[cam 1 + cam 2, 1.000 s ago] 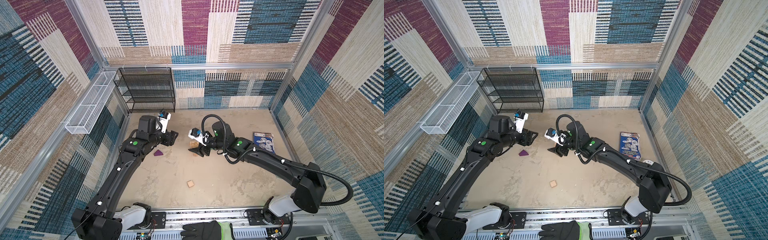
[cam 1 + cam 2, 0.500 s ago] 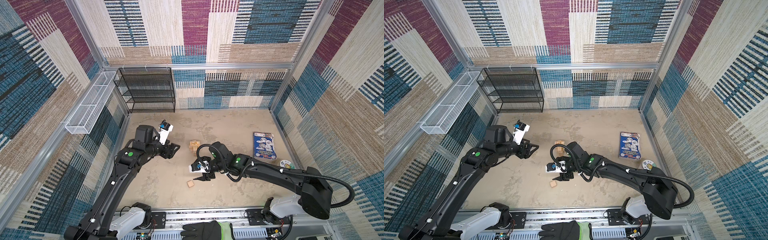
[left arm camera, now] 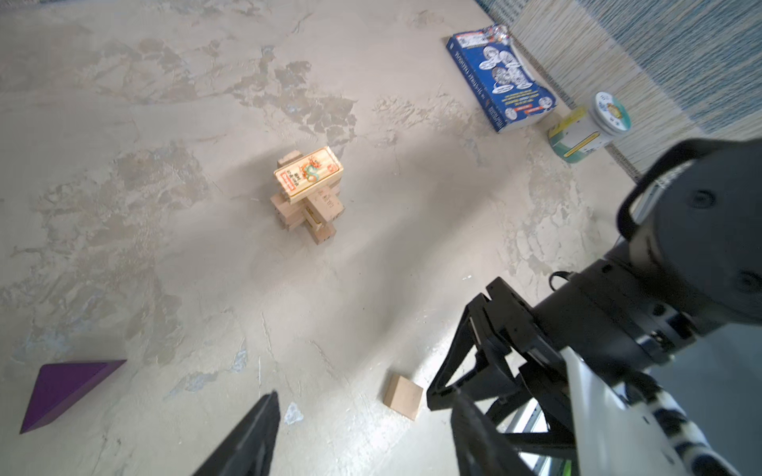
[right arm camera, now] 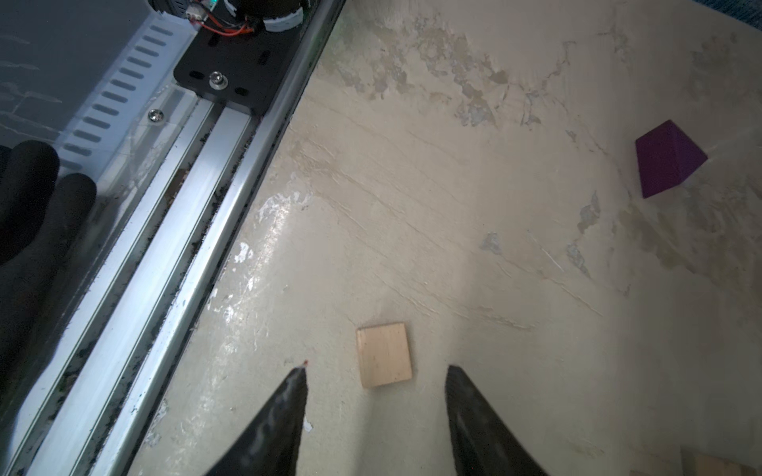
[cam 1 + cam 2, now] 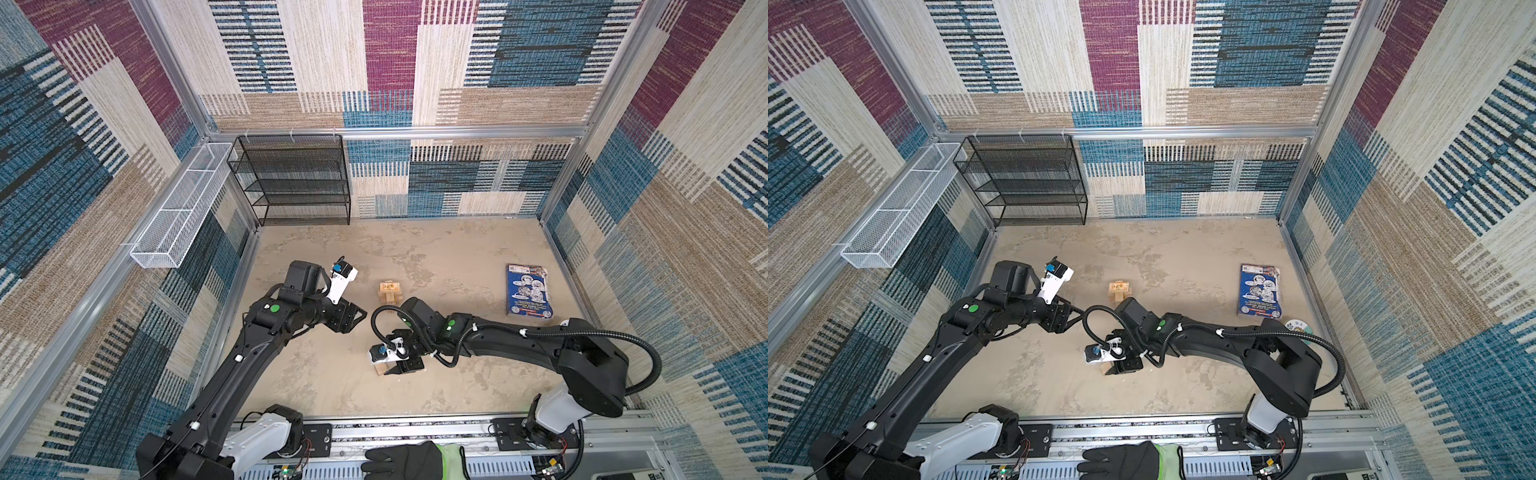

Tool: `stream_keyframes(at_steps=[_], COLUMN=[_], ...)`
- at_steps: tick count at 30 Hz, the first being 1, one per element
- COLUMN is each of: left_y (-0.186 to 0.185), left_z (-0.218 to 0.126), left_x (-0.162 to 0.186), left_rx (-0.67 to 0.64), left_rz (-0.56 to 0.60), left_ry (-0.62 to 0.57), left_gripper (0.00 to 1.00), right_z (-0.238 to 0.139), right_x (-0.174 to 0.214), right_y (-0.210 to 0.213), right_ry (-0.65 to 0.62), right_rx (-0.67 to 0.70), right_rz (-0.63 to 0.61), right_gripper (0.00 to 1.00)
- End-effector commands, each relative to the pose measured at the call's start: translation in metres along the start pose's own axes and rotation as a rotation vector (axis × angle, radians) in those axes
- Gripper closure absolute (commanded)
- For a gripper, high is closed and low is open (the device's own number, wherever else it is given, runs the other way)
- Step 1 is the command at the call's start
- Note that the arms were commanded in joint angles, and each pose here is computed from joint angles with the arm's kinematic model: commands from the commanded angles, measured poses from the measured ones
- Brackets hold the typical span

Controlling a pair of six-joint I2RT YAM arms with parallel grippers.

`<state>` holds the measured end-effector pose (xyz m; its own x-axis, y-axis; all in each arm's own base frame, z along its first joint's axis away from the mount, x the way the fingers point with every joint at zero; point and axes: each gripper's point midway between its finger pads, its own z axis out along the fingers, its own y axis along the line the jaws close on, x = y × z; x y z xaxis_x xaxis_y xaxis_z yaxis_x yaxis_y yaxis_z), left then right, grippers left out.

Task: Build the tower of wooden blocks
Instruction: 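Move the right gripper over the plain wooden cube nearer the robot and close on it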

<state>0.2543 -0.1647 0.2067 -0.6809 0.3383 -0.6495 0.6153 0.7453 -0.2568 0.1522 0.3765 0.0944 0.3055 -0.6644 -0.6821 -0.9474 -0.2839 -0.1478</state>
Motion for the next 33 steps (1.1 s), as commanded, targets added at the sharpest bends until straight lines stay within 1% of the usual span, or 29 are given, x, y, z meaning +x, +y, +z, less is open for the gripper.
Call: stream_keyframes(at_steps=[1,6,10,16,21,33], left_y=[0.016,0.046,0.055,0.058,0.059,0.059], left_z=[0.011,0.023,0.03,0.032,0.033,0.034], left_x=[0.005,0.02,0.029,0.031,0.031,0.032], left_rx=[-0.059,-0.193,-0.227,-0.238,-0.241,-0.238], left_rz=[-0.023,-0.069,-0.093,-0.097,-0.099,-0.103], left_ry=[0.051,0.167,0.226,0.24,0.244,0.247], left_gripper=[0.31,0.34,0.36,0.36,0.36,0.36], right_z=[0.006,0.02,0.026,0.031,0.034,0.041], right_x=[0.003,0.018,0.025,0.031,0.028,0.034], right_y=[-0.004,-0.001,-0.001,-0.005,-0.011,-0.005], right_ry=[0.015,0.049,0.066,0.09,0.089,0.108], right_rx=[0.009,-0.021,-0.021,-0.004,0.001,-0.039], right_rz=[0.023,0.052,0.052,0.032,0.021,0.034], right_gripper=[0.47,0.52,0.52,0.52,0.52,0.54])
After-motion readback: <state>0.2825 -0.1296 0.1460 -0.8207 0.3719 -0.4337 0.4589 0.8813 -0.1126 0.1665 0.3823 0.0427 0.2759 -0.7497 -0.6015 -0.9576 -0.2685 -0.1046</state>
